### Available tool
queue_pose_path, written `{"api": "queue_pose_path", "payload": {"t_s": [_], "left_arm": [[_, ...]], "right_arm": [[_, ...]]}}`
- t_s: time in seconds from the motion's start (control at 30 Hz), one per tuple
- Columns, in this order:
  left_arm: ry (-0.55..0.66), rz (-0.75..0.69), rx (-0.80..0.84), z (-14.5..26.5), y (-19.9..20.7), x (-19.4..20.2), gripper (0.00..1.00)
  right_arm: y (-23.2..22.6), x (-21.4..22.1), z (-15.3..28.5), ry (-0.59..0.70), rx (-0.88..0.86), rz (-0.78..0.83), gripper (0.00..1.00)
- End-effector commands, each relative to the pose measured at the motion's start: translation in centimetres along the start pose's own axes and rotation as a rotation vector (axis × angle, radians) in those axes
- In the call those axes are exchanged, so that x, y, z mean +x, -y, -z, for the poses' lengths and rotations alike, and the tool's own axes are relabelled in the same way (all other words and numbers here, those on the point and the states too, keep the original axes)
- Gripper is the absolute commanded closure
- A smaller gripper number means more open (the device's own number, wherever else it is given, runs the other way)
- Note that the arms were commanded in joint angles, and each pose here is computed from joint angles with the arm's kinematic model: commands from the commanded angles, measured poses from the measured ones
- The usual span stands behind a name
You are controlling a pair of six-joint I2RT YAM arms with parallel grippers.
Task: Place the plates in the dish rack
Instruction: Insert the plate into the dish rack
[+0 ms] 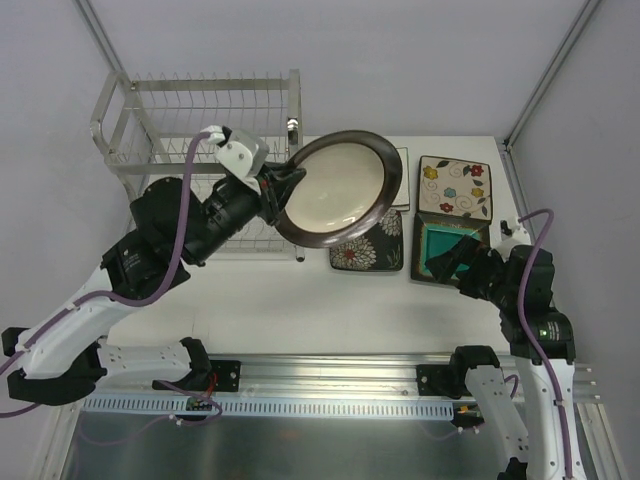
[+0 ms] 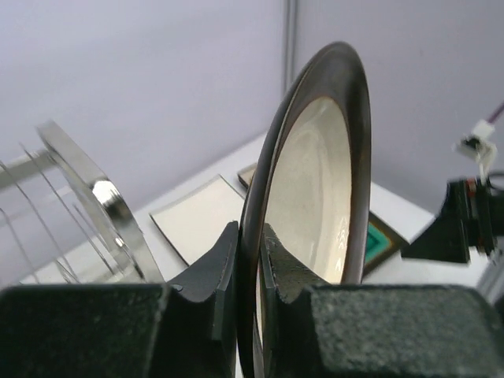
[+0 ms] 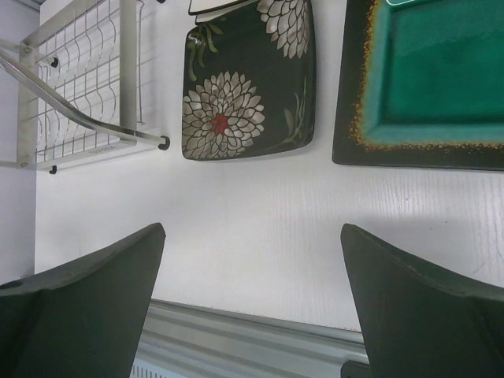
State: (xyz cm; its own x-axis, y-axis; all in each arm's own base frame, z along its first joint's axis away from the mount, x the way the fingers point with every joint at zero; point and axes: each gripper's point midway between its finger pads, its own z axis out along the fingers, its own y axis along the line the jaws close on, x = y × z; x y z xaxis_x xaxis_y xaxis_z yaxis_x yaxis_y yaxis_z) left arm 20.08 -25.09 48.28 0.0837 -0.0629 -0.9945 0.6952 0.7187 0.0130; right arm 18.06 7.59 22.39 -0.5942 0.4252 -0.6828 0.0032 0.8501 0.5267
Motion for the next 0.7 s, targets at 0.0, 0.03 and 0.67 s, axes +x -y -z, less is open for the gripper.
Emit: {"api": "queue_pose_path", "payload": {"t_s": [0.0, 0.03, 0.67], "left_arm": [[0.296, -0.026, -0.148, 1.2, -3.3, -11.3, 1.00], [0.302, -0.042, -0.182, 1.1, -3.9, -11.9, 1.00], [0.457, -0.321, -0.736, 5.5, -18.6, -22.9, 1.00]], "right_arm": [[0.5, 0.0, 0.3, 0.015, 0.021, 0.020, 0.00], [0.5, 0.1, 0.3, 0.012, 0.020, 0.023, 0.01], [-0.8, 1.4, -0.1, -0.073, -0.070, 0.044, 0.00]]}}
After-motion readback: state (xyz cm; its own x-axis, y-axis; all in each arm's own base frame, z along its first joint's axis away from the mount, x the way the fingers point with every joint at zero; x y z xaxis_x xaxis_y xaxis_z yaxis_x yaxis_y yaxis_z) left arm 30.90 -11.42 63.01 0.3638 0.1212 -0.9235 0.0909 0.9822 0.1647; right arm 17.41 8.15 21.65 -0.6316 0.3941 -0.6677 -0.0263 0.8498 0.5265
